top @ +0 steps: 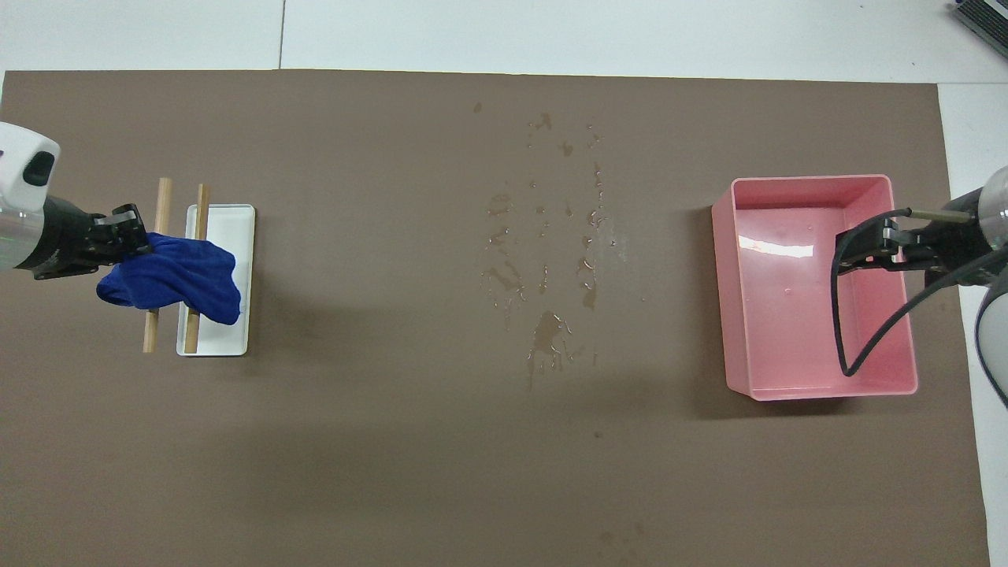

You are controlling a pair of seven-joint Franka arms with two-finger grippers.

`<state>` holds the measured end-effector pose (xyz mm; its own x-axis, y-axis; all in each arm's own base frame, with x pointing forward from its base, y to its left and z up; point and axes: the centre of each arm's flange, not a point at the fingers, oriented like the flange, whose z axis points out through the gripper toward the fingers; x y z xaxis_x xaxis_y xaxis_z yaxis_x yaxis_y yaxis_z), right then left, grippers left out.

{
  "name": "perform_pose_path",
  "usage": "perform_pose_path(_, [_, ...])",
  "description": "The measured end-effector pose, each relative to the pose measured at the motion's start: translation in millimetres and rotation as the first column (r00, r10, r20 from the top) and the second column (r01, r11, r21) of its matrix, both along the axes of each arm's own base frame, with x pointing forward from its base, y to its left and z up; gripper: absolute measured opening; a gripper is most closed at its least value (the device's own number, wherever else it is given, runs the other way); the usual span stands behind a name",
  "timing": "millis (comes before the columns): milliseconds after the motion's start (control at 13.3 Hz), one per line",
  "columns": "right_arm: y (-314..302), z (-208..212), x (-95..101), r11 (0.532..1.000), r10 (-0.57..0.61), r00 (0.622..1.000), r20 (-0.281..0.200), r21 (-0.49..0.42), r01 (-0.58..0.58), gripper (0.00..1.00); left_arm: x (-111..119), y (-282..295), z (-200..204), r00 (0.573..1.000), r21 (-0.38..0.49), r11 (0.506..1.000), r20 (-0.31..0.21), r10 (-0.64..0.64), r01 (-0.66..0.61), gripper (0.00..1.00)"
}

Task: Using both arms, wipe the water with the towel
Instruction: 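Lift the towel with the left gripper while the right gripper reaches toward it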

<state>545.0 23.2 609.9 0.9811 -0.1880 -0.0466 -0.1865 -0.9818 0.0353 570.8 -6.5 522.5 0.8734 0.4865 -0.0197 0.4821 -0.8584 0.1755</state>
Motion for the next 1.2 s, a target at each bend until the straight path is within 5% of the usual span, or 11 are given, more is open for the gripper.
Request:
perform_pose_path(150, [0,0,-0.1,1.000,0.000,1.000,0.000,0.000,0.000,1.00,1,-15,23,0.966,-0.160,0.952,-0.060,0.253,-0.260,0.17])
perform_pose_path(301, [2,1,-0.3,1.000,-0.001,1.000,0.004,0.006,0.000,1.00,-1,-39,40,0.859,-0.264,0.818,-0.188,0.476,-0.511,0.17])
perform_pose_path(751, [69,14,-2.3,0.930,-0.260,0.965,-0.029,0.260,0.258,1.00,-18,-145,64,0.483,-0.213,0.441,-0.520,0.705,-0.872,0.17])
perform_pose_path(1052, [179,28,-13.8,0.767,-0.557,0.828,-0.072,0.339,0.545,1.00,-21,-198,79,0.237,-0.175,0.163,-0.611,0.756,-0.971,0.17])
perform_pose_path(1202, [218,29,-18.6,0.646,-0.665,0.732,-0.149,0.378,0.663,1.00,-24,-217,86,0.132,-0.151,0.043,-0.649,0.749,-0.988,0.17])
